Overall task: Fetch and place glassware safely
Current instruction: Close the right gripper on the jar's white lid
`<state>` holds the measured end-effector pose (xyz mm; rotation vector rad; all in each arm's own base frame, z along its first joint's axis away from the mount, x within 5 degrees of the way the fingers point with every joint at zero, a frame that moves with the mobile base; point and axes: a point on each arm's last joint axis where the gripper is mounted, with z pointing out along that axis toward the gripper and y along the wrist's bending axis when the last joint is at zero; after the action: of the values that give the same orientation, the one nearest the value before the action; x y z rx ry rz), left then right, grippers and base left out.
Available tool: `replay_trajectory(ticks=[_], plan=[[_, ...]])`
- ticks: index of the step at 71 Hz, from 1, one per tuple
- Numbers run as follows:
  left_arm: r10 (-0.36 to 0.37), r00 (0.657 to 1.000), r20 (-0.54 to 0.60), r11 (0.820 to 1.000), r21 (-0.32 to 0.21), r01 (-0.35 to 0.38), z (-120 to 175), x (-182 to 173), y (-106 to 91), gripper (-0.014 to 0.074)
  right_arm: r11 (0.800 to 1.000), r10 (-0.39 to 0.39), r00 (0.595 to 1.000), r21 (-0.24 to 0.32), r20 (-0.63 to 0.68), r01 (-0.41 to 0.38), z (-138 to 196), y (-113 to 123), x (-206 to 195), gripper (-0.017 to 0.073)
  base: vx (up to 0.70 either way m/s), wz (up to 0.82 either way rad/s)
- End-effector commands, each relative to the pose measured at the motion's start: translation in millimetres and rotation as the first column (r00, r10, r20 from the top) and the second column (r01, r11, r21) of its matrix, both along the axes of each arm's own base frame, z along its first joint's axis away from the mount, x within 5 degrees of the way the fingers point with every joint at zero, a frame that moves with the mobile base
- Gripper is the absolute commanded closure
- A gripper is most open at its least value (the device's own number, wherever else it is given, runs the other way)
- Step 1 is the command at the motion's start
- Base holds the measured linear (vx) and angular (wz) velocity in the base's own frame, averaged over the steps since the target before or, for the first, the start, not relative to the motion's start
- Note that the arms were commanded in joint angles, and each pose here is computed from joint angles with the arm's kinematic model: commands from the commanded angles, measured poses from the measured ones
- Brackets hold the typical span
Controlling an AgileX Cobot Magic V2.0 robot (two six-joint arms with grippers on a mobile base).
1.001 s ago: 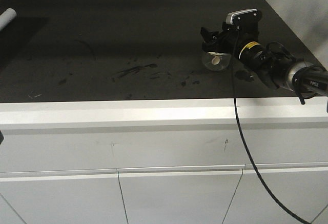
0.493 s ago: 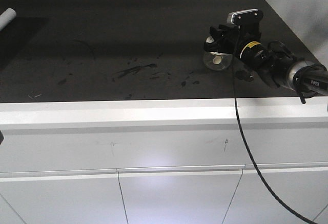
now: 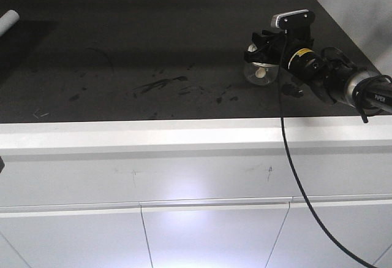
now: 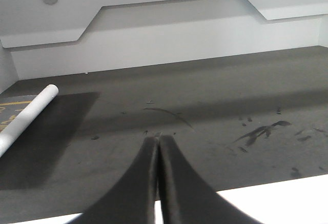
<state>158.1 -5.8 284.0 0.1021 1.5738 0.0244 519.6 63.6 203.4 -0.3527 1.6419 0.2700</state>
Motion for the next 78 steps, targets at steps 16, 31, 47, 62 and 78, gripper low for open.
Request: replay_trajectory(ticks=[16,31,47,62,78], plan=[[-0.010,0.995,0.101,1.000,-0.018,0.012,16,1,-1.4,0.0601,0.997,0.022,0.968,0.070,0.251,-0.041,113,0,-25,0.0564,0.00,0.00],[-0.010,0.995,0.101,1.000,-0.018,0.012,16,1,-1.4,0.0601,0.994,0.081,0.960,0.045,0.269,-0.096,144,4,-42,0.0563,0.00,0.00],[-0.010,0.995,0.101,1.000,-0.018,0.012,16,1,-1.4,0.0601,0.970,0.227,0.954,0.038,0.197,-0.239,168,14,-66,0.0562,0.00,0.00],[-0.010,0.995,0.101,1.000,-0.018,0.012,16,1,-1.4,0.0601,0.956,0.287,0.943,0.010,0.167,-0.293,184,31,-84,0.0561,0.00,0.00],[-0.010,0.995,0.100,1.000,-0.018,0.011,16,1,-1.3,0.0601,0.951,0.304,0.941,0.009,0.147,-0.309,187,61,-98,0.0561,0.00,0.00]])
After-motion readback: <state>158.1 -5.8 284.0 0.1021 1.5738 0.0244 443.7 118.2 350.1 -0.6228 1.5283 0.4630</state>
